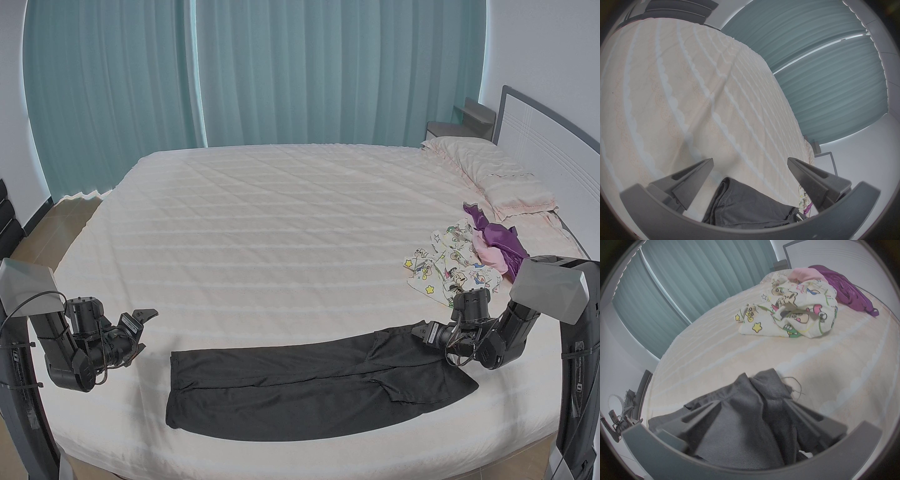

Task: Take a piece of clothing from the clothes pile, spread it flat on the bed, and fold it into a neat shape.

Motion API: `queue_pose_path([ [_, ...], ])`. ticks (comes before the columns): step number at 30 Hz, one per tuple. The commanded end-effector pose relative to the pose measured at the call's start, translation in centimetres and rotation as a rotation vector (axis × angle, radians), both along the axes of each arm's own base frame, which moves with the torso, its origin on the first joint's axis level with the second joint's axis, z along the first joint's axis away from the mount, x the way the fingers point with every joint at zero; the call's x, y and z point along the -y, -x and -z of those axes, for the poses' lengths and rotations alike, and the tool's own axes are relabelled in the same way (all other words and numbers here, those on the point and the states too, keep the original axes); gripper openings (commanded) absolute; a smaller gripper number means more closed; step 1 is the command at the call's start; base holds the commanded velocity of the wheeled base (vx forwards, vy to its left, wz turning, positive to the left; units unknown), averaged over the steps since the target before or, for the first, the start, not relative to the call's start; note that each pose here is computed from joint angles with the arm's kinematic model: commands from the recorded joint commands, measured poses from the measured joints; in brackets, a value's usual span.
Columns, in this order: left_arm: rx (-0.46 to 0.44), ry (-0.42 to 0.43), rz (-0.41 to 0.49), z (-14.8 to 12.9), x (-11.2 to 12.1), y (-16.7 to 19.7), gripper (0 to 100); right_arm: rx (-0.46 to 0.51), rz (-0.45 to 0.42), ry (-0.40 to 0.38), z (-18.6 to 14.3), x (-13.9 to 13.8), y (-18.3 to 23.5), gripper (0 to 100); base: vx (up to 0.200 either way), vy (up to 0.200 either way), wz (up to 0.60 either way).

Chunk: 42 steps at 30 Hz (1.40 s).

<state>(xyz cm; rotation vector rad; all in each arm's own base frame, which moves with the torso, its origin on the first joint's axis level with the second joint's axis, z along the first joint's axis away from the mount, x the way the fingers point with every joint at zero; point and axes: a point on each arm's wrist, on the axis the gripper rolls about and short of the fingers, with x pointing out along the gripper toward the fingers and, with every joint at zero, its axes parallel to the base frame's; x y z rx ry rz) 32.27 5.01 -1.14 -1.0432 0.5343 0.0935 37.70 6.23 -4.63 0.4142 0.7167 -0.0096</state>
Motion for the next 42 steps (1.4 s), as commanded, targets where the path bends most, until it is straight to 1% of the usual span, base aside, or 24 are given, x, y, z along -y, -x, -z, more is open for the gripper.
queue_pose_path([
  [1,0.000,0.001,0.001,0.0,0.0,0.1,100,0.037,0.011,-0.013,-1.6,0.2,0.1,100,0.000,0.000,0.00],
  [4,-0.004,0.002,0.001,-0.1,0.0,0.3,100,0.047,0.016,-0.020,-3.0,0.5,1.0,100,0.000,0.000,0.00],
  [9,-0.018,0.005,0.001,0.0,0.2,0.8,100,0.011,0.047,-0.048,-3.4,0.8,3.2,100,0.000,0.000,0.00],
  [11,-0.021,0.006,0.006,-0.1,0.4,1.1,100,0.008,0.067,-0.073,-3.9,0.9,4.2,100,0.000,0.000,0.00],
  [13,0.010,0.002,0.005,-1.2,0.5,1.6,100,0.002,0.097,-0.110,-4.5,1.2,5.6,100,0.000,0.000,0.00],
  [15,0.019,0.001,0.006,-1.5,0.6,1.9,100,0.000,0.109,-0.124,-4.8,1.2,6.2,100,0.000,0.000,0.00],
  [18,0.037,-0.003,0.030,-2.4,1.4,2.2,100,-0.012,0.164,-0.184,-5.8,1.8,8.5,100,0.000,0.000,0.00],
  [21,0.045,-0.003,0.049,-2.8,2.0,2.3,100,-0.009,0.198,-0.232,-6.3,1.9,9.6,100,0.000,0.000,0.00],
  [24,0.017,-0.002,0.061,-2.6,2.6,3.1,100,-0.038,0.214,-0.257,-5.8,1.7,10.7,100,0.000,0.000,0.00],
  [27,-0.006,-0.002,0.059,-2.5,2.7,4.0,100,-0.043,0.222,-0.267,-5.6,1.8,11.0,100,0.000,0.000,0.00],
  [28,-0.038,0.002,0.057,-2.2,2.9,5.0,100,-0.054,0.241,-0.285,-5.2,1.9,11.2,100,0.000,0.000,0.00],
  [29,-0.041,0.003,0.057,-2.2,2.9,5.1,100,-0.054,0.244,-0.286,-5.2,1.9,11.2,100,0.000,0.000,0.00],
  [30,-0.072,0.004,0.063,-1.9,3.1,6.0,100,-0.066,0.260,-0.298,-4.7,1.9,11.1,100,0.000,0.000,0.00],
  [34,-0.085,0.007,0.067,-1.9,3.3,6.8,100,-0.095,0.273,-0.318,-3.4,1.9,11.2,100,0.000,0.000,0.00],
  [36,-0.095,0.009,0.073,-1.8,3.4,7.1,100,-0.109,0.278,-0.327,-2.7,1.9,11.4,100,-0.200,0.000,0.00],
  [40,-0.136,0.010,0.110,-1.2,4.3,7.7,100,-0.082,0.285,-0.347,-1.8,2.3,11.0,100,-0.200,0.000,0.00],
  [42,-0.140,0.006,0.125,-1.2,4.7,7.8,100,-0.084,0.285,-0.347,-1.3,2.4,11.1,100,0.000,0.000,0.00],
])
